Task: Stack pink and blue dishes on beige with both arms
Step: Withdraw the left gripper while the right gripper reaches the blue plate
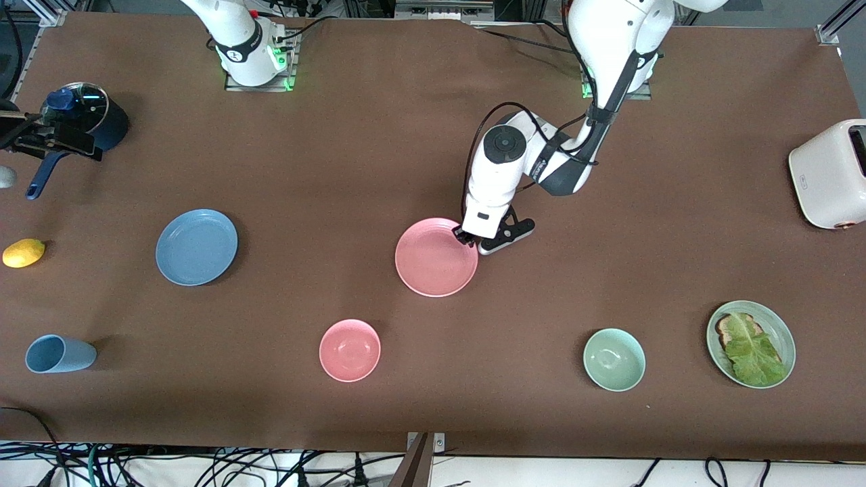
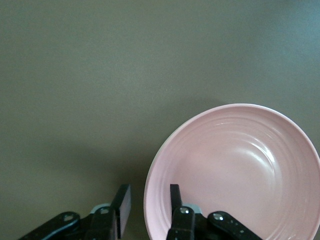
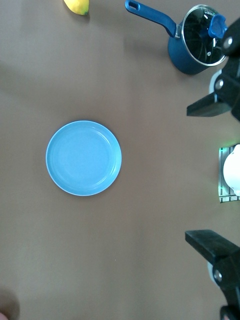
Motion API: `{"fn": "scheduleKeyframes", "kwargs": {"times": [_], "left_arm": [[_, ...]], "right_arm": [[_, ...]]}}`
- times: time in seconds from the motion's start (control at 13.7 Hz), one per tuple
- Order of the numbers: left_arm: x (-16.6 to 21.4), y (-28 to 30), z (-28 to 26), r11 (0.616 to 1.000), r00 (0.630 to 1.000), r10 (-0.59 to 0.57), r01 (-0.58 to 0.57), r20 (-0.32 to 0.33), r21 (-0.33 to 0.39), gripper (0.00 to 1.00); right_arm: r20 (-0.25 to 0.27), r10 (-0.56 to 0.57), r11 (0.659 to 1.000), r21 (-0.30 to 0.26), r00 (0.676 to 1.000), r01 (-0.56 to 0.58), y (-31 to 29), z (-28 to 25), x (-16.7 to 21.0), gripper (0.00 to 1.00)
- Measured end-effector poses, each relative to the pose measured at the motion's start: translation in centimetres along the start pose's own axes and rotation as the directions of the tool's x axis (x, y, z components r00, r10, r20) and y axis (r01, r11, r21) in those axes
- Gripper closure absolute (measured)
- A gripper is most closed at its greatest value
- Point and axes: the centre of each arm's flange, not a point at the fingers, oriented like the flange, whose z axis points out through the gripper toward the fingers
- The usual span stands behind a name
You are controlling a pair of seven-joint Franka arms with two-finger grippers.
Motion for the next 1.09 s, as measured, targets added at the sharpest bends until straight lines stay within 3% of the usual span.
{"fn": "scheduleKeyframes", "kwargs": {"times": [0.22,0.36,0.66,0.87,1.09], "left_arm": [[1.2,-0.2,-0.1,1.0,1.0,0.008,-0.008,-0.016,0.003,0.25],[4.0,-1.2,-1.1,0.993,0.993,0.112,-0.111,-0.028,0.044,0.08],[11.2,-4.9,-7.0,0.949,0.956,0.295,-0.293,0.001,0.113,0.06],[16.4,-9.3,-11.4,0.894,0.904,0.426,-0.428,0.047,0.131,0.04],[21.8,-15.0,-15.9,0.841,0.85,0.52,-0.526,0.08,0.128,0.02]], "right_arm": [[0.045,0.004,1.0,0.002,0.999,-0.004,0.2,2.3,1.1,0.0],[0.073,0.005,1.0,0.003,0.997,-0.005,0.3,3.7,1.7,0.0],[0.164,0.009,1.0,0.003,0.986,-0.01,0.7,10.6,4.8,0.0],[0.169,0.043,0.999,0.003,0.985,-0.044,3.0,17.3,8.4,0.0],[0.131,0.059,0.998,0.014,0.99,-0.062,6.6,24.2,10.2,0.0]]}}
